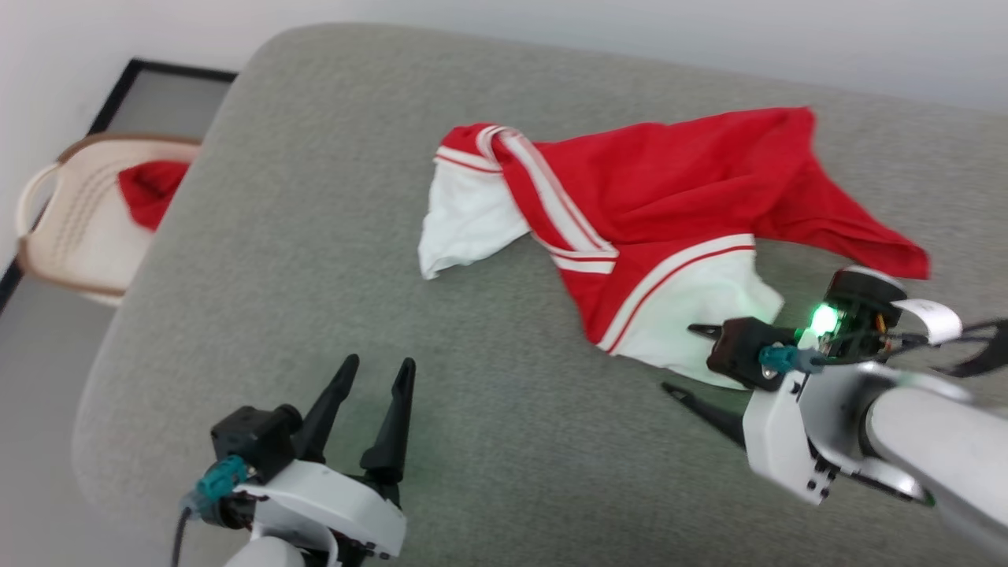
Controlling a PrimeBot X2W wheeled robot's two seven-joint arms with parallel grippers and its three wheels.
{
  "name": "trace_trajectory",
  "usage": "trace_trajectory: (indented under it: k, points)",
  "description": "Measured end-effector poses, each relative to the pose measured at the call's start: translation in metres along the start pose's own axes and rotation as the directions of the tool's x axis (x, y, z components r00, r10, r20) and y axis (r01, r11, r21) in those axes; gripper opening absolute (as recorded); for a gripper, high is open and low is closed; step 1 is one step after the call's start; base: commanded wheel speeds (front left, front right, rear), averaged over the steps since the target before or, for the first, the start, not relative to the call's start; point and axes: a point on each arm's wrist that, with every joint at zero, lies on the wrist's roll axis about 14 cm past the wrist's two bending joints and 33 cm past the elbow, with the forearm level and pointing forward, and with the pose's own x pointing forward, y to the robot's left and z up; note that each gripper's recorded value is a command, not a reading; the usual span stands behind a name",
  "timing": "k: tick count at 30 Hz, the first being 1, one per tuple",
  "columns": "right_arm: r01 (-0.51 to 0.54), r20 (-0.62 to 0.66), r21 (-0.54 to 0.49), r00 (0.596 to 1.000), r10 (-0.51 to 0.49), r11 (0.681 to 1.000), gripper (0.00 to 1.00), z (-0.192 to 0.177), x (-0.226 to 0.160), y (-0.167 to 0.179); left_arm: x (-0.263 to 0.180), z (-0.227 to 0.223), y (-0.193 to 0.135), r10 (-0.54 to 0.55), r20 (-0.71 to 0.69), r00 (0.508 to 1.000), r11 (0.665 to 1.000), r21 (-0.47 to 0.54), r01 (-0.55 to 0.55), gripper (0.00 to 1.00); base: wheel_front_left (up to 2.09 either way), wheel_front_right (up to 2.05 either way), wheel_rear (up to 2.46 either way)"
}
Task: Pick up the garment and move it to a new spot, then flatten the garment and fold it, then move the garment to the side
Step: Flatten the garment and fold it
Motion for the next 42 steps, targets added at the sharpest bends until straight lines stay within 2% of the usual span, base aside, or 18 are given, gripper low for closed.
trace_trajectory:
  k: [5,10,20,21,22,23,24,27,33,37,42]
  points:
    - [-0.034,-0.083,-0.063,0.996,0.029,0.997,1.0,-0.01,0.021,-0.006,-0.004,-0.006,0.006,0.03,-0.002,1.0,0.999,-0.025,-0.03,1.0,0.0,0.0,0.0]
    - [-0.115,-0.181,-0.09,0.979,0.097,0.989,1.0,-0.038,0.034,0.019,-0.003,-0.014,0.01,0.049,-0.011,0.999,0.998,-0.04,-0.05,1.0,0.0,0.0,0.0]
    - [-0.108,-0.162,-0.125,0.983,0.087,0.986,1.0,-0.044,0.045,0.01,0.002,-0.018,0.015,0.066,-0.005,0.998,0.996,-0.058,-0.066,1.0,0.0,0.0,0.0]
    - [-0.105,-0.157,-0.131,0.984,0.083,0.986,0.87,-0.044,0.047,0.008,0.003,-0.019,0.014,0.063,-0.005,0.998,0.996,-0.059,-0.063,1.0,0.0,0.0,0.0]
    - [-0.099,-0.152,-0.132,0.985,0.079,0.986,0.42,-0.044,0.049,0.005,0.004,-0.02,0.013,0.059,-0.007,0.998,0.997,-0.057,-0.059,1.0,0.0,0.0,0.0]
    - [-0.093,-0.147,-0.135,0.986,0.073,0.986,0.07,-0.045,0.051,0.003,0.005,-0.021,0.013,0.055,-0.01,0.998,0.997,-0.055,-0.056,1.0,0.0,0.0,0.0]
    - [-0.088,-0.145,-0.138,0.987,0.068,0.987,0.0,-0.045,0.053,0.0,0.007,-0.022,0.012,0.054,-0.011,0.998,0.997,-0.056,-0.054,1.0,0.0,0.0,0.0]
    - [-0.066,-0.127,-0.136,0.991,0.048,0.988,0.0,-0.046,0.058,-0.009,0.011,-0.026,0.01,0.046,-0.018,0.999,0.997,-0.058,-0.046,1.0,0.0,0.0,0.0]
    - [0.036,-0.105,-0.101,0.993,-0.046,0.994,0.0,-0.053,0.05,-0.049,0.022,-0.03,0.007,0.03,-0.024,0.999,0.998,-0.052,-0.031,1.0,0.0,0.0,0.0]
    - [0.143,-0.093,-0.031,0.985,-0.146,0.989,0.0,-0.066,0.027,-0.083,0.029,-0.032,0.002,0.006,-0.025,1.0,0.999,-0.047,-0.007,1.0,0.0,0.0,0.0]
    - [0.261,-0.087,0.061,0.963,-0.255,0.963,0.0,-0.085,-0.008,-0.107,0.036,-0.03,-0.004,-0.025,-0.017,1.0,0.999,-0.035,0.025,1.0,0.0,0.0,0.0]
